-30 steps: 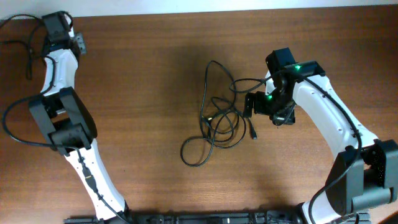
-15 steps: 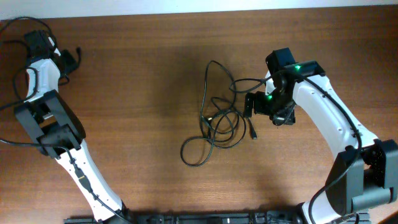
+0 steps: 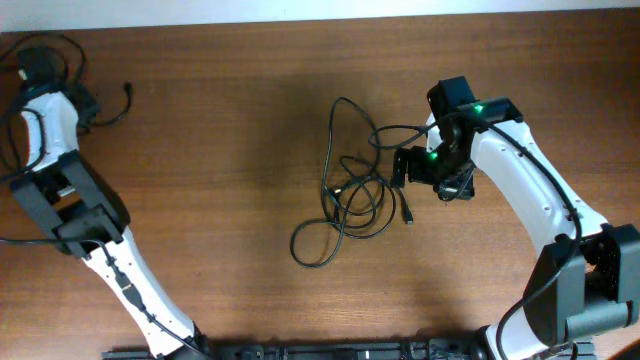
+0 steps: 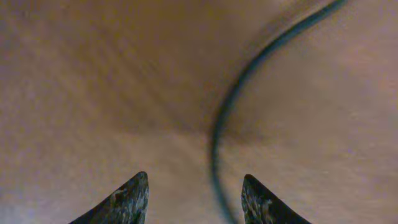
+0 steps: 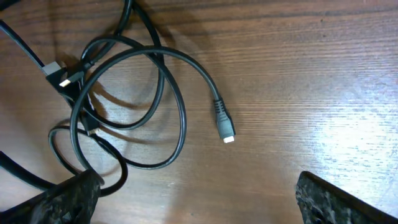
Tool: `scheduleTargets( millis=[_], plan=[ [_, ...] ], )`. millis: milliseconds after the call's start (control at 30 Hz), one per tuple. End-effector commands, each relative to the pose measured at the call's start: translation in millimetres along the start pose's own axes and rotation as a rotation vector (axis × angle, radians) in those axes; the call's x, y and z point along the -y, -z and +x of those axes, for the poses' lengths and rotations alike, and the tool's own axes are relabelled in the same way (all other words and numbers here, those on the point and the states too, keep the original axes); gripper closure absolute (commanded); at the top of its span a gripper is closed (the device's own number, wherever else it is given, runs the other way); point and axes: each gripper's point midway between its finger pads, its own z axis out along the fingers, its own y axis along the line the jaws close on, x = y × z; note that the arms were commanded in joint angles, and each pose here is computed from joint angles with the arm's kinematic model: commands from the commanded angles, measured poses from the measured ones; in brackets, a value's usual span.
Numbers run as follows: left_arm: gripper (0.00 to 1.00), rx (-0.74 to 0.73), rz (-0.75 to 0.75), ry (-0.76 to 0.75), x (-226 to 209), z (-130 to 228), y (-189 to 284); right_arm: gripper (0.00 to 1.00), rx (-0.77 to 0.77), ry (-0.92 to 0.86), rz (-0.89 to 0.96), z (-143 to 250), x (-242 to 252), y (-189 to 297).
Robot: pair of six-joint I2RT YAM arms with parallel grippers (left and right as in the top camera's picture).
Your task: Untangle cables
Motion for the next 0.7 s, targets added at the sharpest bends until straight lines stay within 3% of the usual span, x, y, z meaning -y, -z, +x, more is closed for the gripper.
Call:
scheduleTargets(
  millis=[0, 100, 233, 433, 467, 533, 600, 667],
  plan=[
    [0.52, -0.067, 0.052, 0.001, -0.3, 20.9, -7.6, 0.02, 0.037, 0.025, -0.004, -5.6, -3.8, 5.3],
    [0.52, -0.068, 0.149, 0.0, 20.0, 20.7, -6.0, 0.02, 0.034, 0.024, -0.004, -5.0, -3.6, 5.3],
    [0.53, -0.069, 0.156, 0.0, 21.4, 20.9, -5.8, 0.02, 0.035, 0.024, -0.004, -5.1, -3.6, 5.3],
    [0.56, -0.063, 0.447, -0.007, 75.1, 16.3, 9.8, 0.02, 0.035, 0.025, -0.004, -5.3, -3.7, 5.3],
    [0.58, -0.06, 0.445, -0.009, 76.2, 16.1, 9.9, 0.02, 0.035, 0.025, -0.004, -5.3, -3.7, 5.3],
    [0.7, -0.049, 0.346, -0.006, 60.4, 14.8, 3.2, 0.02, 0.035, 0.025, -0.004, -5.3, -3.7, 5.3],
    [0.68, -0.06, 0.18, 0.005, 32.3, 19.7, -4.1, 0.02, 0.035, 0.025, -0.004, -5.3, -3.7, 5.3],
    [0.63, -0.071, 0.14, 0.002, 25.1, 23.1, -5.0, 0.02, 0.039, 0.025, -0.005, -6.1, -4.0, 5.3]
  ],
)
